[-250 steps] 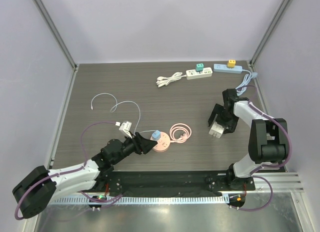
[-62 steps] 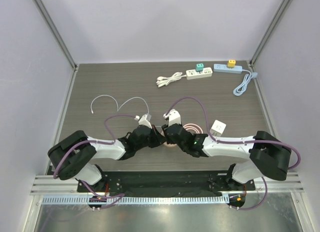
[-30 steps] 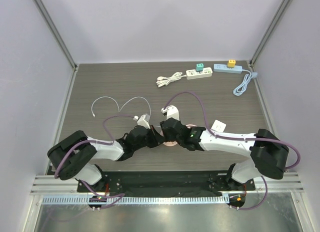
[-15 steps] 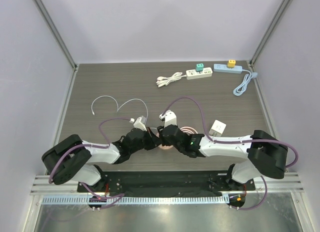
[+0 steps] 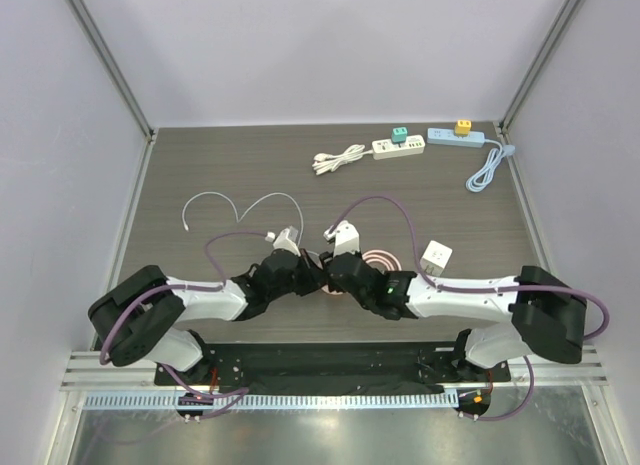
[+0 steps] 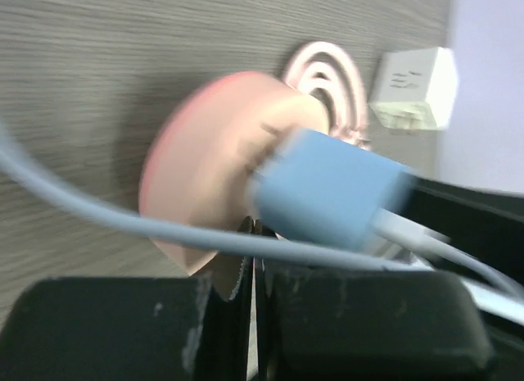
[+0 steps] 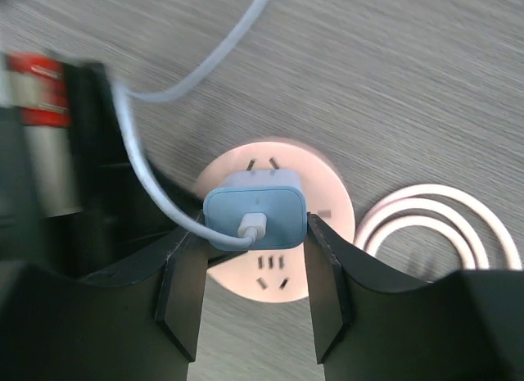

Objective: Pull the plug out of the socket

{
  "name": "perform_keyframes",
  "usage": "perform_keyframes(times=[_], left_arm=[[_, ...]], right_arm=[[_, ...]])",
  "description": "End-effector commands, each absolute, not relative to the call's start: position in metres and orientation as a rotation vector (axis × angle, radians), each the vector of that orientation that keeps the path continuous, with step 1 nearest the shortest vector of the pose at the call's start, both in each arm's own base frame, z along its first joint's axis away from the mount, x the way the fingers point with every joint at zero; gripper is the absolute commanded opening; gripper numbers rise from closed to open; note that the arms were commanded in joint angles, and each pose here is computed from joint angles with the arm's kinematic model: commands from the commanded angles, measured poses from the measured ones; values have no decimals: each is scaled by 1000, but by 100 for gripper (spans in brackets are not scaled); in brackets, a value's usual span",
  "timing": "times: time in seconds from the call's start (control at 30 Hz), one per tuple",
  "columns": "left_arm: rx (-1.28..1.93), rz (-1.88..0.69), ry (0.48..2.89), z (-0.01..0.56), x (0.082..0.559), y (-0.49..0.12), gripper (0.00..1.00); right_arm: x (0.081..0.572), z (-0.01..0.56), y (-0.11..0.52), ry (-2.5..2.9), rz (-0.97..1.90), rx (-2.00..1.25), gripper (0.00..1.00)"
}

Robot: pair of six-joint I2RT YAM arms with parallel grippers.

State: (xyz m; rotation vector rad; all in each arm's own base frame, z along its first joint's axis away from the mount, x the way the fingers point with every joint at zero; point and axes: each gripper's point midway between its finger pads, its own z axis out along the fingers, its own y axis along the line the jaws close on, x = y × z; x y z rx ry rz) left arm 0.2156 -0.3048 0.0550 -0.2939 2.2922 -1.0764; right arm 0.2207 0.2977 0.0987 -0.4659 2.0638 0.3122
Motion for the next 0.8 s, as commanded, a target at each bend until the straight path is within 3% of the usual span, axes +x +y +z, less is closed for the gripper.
perform_keyframes(times=[0.0, 0.4, 0.57, 0.77], left_arm=[[-328, -631, 2492, -20, 203, -242, 0], [-268, -709, 2455, -14, 201, -248, 0], [-143, -944, 2334, 15, 196, -269, 0], [-130, -1014, 2259, 25, 189, -263, 0]], right_arm=[[208, 214, 352, 1843, 760, -295, 1], [220, 201, 323, 1914, 565, -266, 1], [237, 186, 289, 1995, 417, -192, 1], [277, 186, 233, 2093, 493, 3, 1]])
